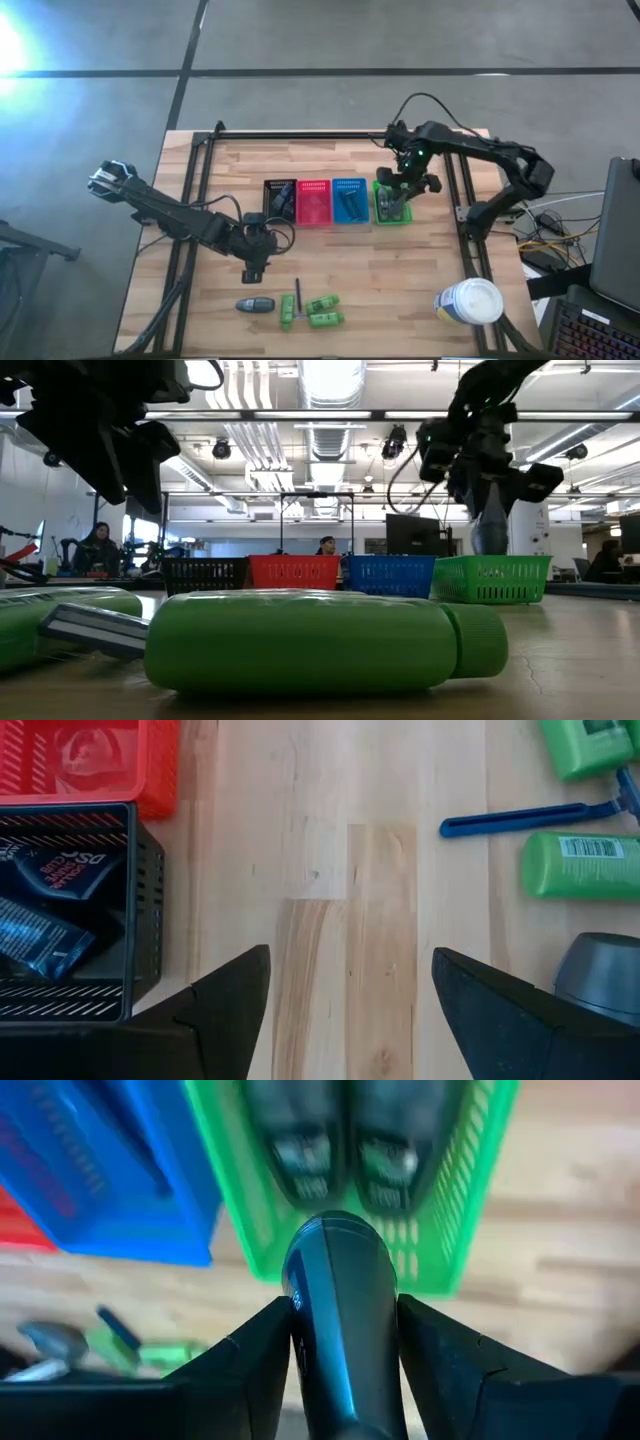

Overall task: Pick & Place Travel size toiletries
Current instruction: Put the black deodorant into the green basket

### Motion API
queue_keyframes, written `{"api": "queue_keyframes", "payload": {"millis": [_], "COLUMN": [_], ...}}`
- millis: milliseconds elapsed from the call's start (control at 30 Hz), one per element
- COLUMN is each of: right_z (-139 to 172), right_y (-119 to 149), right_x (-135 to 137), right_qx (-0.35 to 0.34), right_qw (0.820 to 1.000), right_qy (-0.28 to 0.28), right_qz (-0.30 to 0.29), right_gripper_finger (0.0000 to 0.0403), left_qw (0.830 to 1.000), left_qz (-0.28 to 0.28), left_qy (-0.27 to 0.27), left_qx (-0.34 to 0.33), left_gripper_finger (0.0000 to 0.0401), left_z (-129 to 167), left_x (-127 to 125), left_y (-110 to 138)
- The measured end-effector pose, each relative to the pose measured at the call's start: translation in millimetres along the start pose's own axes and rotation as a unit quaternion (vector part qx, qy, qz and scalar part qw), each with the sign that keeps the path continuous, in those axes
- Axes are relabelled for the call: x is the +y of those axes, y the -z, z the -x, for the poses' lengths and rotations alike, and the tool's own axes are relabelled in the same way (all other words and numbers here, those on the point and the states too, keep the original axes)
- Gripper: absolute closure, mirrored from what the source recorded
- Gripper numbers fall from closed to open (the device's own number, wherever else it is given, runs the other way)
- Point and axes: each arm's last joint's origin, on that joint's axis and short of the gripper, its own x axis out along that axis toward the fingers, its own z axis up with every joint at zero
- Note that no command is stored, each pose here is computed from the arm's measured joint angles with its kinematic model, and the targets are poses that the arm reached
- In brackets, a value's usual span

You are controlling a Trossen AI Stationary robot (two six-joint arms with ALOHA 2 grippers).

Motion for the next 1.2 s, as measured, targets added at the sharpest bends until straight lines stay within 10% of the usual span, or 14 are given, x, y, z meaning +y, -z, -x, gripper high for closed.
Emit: {"api": "queue_keyframes", "payload": {"millis": [333, 600, 933, 1200], "right_z": [-15, 21, 67, 34], "right_y": [-26, -19, 62, 120], "right_x": [16, 37, 44, 46], "right_qx": [0.064, -0.040, -0.196, -0.231], "right_qw": [0.992, 0.992, 0.966, 0.947], "right_qy": [0.112, 0.110, 0.076, 0.113], "right_qz": [-0.001, 0.057, 0.149, 0.192], "right_gripper_finger": [0.0191, 0.0155, 0.0114, 0.0083], "left_qw": [1.000, 1.000, 0.983, 0.967], "left_qz": [0.005, 0.000, -0.130, -0.124], "left_qy": [-0.012, -0.017, 0.114, 0.214], "left_qx": [-0.014, -0.014, 0.062, -0.063], "left_gripper_finger": [0.0117, 0.0117, 0.0117, 0.0117], "left_z": [0, 0, -6, 10], "left_x": [0, 1, -29, -87], "left_y": [-2, -2, 31, 37]}}
